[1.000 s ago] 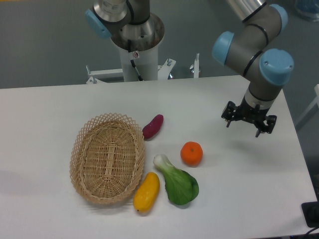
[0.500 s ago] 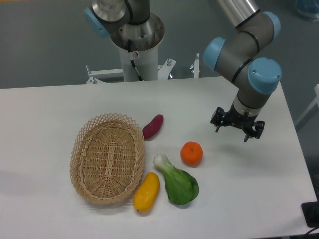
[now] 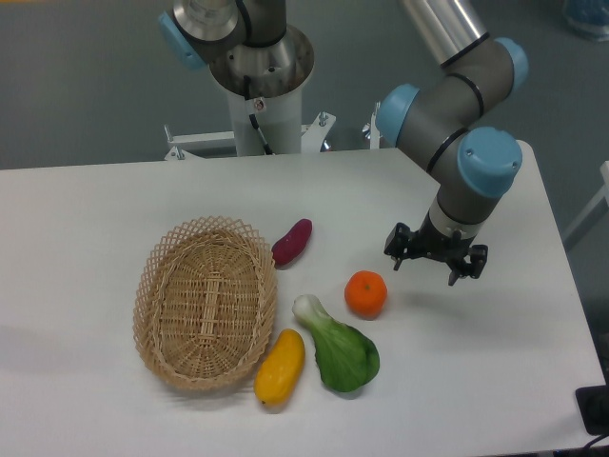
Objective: Pick up the orange from the table
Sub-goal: 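Move the open gripper over the orange and lower toward it, then close the gripper fingers around the orange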
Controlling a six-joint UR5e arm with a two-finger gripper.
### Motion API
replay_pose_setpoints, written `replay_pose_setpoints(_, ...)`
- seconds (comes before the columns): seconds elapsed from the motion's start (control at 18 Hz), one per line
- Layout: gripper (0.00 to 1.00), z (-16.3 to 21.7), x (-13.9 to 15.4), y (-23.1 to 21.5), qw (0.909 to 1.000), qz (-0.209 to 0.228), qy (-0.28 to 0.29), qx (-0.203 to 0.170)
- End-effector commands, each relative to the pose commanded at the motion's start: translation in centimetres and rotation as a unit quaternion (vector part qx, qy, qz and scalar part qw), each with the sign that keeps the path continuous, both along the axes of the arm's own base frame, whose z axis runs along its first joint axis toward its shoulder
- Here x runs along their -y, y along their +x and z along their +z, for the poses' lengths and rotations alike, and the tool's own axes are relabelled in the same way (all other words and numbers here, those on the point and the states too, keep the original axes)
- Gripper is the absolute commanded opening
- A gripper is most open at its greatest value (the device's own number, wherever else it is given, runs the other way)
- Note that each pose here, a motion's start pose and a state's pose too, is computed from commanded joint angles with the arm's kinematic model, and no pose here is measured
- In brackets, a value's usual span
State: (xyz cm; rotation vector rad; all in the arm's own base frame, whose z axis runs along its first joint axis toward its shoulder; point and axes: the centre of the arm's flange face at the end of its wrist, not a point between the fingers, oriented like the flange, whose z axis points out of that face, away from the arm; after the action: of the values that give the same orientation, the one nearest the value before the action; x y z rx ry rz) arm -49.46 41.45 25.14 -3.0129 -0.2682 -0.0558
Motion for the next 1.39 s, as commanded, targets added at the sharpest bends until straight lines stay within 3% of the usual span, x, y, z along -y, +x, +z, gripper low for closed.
replay_pose_setpoints(0.39, 1.00, -1.3, -3.2, 4.1, 0.9998, -0.011, -0.009, 0.015)
replay_pose_setpoints(0.72, 1.00, -2.9, -3.7, 6.0, 0.9993, -0.019, -0.021, 0.025)
replay_pose_setpoints(1.0, 1.00, -3.8, -4.1, 6.1, 0.9994, -0.022, -0.021, 0.017)
replay_pose_setpoints(1.39, 1.00, -6.5, -5.3, 7.0, 0.9972, -0.040, -0.063, 0.000)
